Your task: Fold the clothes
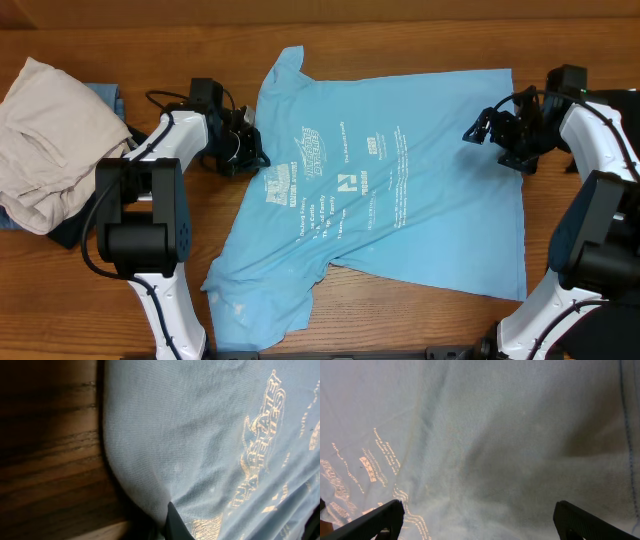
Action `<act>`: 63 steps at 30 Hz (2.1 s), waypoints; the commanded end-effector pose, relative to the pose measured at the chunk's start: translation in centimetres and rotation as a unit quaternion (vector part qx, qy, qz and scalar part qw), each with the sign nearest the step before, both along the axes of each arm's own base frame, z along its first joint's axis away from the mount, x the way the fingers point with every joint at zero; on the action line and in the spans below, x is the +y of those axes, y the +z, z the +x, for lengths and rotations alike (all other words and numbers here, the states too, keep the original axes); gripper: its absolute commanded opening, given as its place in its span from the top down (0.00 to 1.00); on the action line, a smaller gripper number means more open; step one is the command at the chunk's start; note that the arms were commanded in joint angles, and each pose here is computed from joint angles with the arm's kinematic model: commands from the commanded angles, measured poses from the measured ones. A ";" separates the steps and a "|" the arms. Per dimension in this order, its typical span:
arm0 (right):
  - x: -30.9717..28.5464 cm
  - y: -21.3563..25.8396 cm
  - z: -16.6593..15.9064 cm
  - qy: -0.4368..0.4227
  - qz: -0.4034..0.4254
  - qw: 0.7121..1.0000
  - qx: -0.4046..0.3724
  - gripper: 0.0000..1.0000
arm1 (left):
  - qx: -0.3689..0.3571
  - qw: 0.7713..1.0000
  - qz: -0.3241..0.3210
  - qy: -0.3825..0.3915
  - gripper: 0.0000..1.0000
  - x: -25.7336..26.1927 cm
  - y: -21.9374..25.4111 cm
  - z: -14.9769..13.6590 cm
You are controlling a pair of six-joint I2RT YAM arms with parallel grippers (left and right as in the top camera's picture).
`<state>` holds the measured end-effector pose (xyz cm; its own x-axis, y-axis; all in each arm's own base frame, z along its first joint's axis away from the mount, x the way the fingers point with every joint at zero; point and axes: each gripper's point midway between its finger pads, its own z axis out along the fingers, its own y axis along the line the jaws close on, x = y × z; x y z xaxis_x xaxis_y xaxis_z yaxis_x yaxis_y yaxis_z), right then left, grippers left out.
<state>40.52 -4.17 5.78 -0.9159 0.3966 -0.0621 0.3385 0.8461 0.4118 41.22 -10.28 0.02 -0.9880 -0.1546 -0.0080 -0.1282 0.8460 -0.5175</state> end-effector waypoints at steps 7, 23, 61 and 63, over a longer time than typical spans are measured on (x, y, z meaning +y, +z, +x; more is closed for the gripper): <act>0.1 1.5 0.7 0.000 -0.001 1.000 -0.022 0.00 | -0.015 0.993 0.115 -0.001 0.96 2.2 4.7 3.3; 0.1 1.5 0.7 0.000 -0.001 1.000 -0.022 0.00 | -0.111 0.954 0.253 -0.112 0.84 -16.7 7.3 -2.0; 0.1 1.5 0.7 0.000 -0.001 1.000 -0.022 0.00 | 0.150 0.951 0.104 -0.249 0.90 -6.1 0.6 -11.4; 0.1 1.5 0.7 0.000 -0.001 1.000 -0.022 0.00 | 0.159 0.952 0.106 -0.240 0.96 -6.1 1.0 -11.5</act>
<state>40.51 -4.16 5.78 -0.9158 0.3969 -0.0615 0.3389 0.8457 0.4121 30.10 -16.01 0.84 -0.9087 0.2856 0.3045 0.1885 0.9315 -0.3112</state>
